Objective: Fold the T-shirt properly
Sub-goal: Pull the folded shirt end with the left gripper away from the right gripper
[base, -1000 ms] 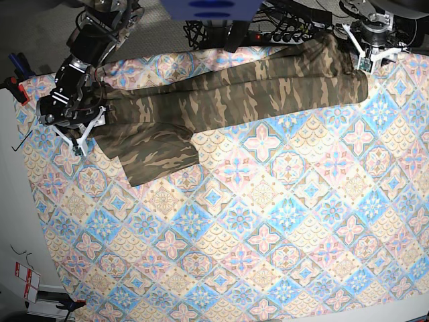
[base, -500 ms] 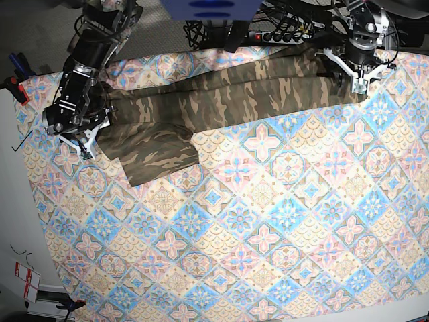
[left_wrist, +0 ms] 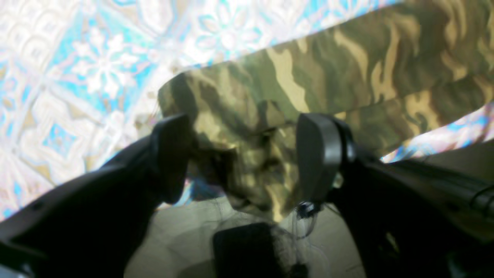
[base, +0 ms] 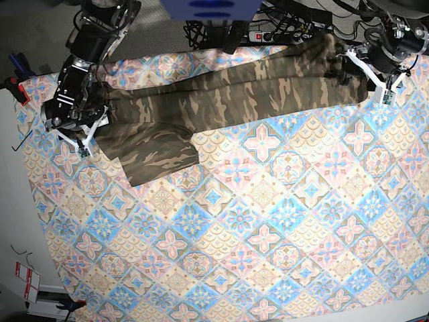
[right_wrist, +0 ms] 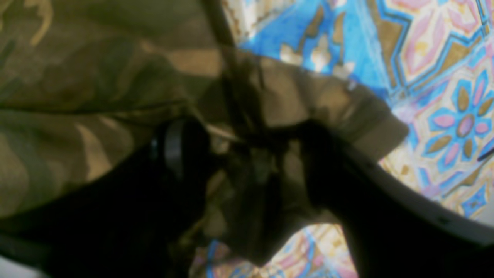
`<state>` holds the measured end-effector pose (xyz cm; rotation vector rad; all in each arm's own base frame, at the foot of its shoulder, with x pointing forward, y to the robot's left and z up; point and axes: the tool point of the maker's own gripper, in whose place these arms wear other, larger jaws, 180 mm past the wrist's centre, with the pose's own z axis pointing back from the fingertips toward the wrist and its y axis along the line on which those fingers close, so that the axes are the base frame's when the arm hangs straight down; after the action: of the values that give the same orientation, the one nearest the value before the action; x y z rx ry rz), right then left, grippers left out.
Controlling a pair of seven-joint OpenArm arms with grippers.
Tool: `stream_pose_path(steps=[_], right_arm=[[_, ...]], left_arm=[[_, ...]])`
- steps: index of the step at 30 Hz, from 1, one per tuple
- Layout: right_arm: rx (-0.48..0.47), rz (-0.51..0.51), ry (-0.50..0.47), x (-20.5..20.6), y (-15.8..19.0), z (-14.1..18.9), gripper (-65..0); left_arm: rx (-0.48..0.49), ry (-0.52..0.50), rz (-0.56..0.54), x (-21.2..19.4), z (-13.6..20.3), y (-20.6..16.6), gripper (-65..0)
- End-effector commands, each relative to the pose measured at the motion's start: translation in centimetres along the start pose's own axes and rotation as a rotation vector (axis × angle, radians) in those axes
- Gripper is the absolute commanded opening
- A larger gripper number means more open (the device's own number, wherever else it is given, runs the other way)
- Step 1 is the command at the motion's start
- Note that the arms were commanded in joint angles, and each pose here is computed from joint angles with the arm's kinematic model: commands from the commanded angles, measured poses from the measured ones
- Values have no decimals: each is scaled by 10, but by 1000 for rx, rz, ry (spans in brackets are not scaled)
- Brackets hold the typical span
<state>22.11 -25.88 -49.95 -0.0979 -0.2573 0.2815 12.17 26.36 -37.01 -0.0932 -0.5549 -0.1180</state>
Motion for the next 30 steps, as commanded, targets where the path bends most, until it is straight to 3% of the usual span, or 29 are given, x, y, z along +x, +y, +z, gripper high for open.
stream_pose_path(steps=[1, 9, 23, 30], right_arm=[[79, -21, 0, -4, 39, -15, -246], [63, -15, 14, -11, 29, -14, -246], [60, 23, 30, -17, 31, -14, -247], [59, 24, 35, -18, 30, -14, -248]], left_arm=[[24, -22, -18, 6, 10, 11, -231], [105, -63, 48, 0, 21, 43, -231], [43, -42, 295, -61, -33, 54, -230], [4, 6, 268, -73, -54, 35, -230]])
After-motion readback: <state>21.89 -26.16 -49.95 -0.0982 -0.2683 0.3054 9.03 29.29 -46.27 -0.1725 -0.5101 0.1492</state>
